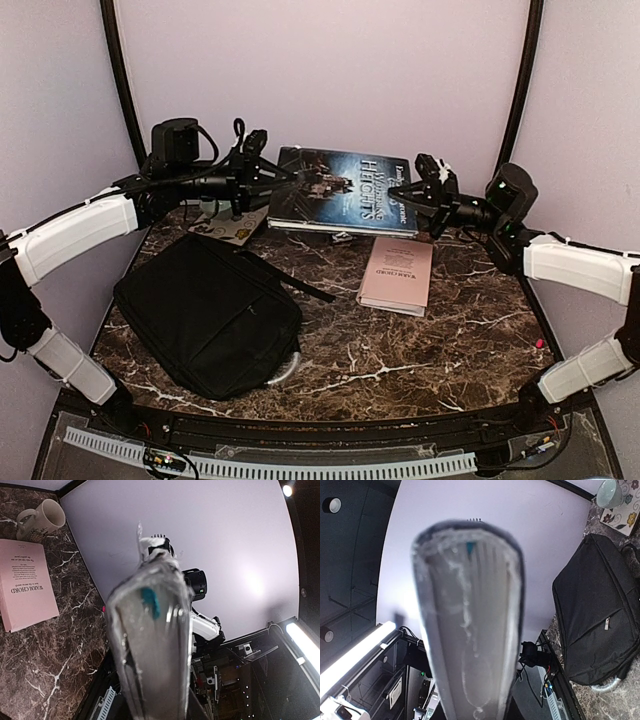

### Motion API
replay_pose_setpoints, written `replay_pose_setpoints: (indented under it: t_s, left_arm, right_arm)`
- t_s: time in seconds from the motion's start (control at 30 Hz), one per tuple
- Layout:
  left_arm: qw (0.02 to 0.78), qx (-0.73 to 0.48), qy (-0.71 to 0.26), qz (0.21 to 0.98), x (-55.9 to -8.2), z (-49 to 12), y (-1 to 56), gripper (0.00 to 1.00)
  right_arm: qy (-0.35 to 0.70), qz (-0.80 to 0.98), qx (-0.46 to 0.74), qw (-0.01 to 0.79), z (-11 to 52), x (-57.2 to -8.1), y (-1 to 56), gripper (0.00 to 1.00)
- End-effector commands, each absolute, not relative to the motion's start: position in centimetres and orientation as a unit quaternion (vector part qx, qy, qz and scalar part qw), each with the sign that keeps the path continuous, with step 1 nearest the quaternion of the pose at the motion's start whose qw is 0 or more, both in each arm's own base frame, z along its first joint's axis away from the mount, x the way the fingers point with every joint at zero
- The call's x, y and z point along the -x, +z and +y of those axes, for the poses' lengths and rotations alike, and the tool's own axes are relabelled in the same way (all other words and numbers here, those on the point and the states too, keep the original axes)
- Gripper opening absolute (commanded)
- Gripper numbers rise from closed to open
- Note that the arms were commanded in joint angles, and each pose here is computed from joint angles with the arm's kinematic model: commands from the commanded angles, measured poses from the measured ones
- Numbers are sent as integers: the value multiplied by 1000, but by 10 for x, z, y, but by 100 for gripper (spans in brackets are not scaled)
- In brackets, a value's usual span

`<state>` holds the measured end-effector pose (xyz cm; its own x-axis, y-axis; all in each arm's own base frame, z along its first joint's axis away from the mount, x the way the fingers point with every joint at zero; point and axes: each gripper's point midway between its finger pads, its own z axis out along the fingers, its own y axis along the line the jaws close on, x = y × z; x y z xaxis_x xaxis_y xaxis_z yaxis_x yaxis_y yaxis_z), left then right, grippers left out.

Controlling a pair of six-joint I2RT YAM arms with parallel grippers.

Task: Pack the student bag
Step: Pass from the left arm to the right, then pick up the student bag from the center of the board.

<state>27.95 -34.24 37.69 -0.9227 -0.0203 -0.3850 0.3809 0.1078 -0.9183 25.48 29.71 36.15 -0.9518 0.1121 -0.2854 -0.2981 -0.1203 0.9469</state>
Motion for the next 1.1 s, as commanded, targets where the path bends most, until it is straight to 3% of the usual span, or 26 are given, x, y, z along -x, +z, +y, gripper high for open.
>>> replay_pose_setpoints:
  t_s: [0.0,0.03,0.13,0.2,0.23,0.37,0.47,0.6,1.07]
  left_arm:
    - [184,-143,-644,728,-280,-341,377,8]
    - [188,-144,-638,733,-281,-340,374,16]
    - [208,-143,-583,772,-286,-332,353,61]
    - [224,-134,-517,815,-291,-317,326,78]
    - [227,-130,-480,837,-293,-309,309,80]
    - [228,-135,-311,913,-290,-270,242,83]
    - [200,-187,-152,950,-270,-257,190,83]
    - [139,-240,-20,961,-243,-254,139,81]
    - [69,-273,-2,959,-224,-286,85,65]
  right_arm:
    - [765,605,123,183,294,-242,406,5]
    - [764,607,122,181,294,-242,405,4]
    - [749,626,115,186,293,-244,398,0]
    - [722,657,97,194,291,-254,384,0]
    - [702,677,81,206,288,-262,375,0]
    - [571,794,-32,204,258,-295,303,0]
    - [516,823,-63,229,241,-304,287,0]
    - [460,848,-101,243,222,-309,273,0]
    - [420,875,-128,204,212,-304,238,0]
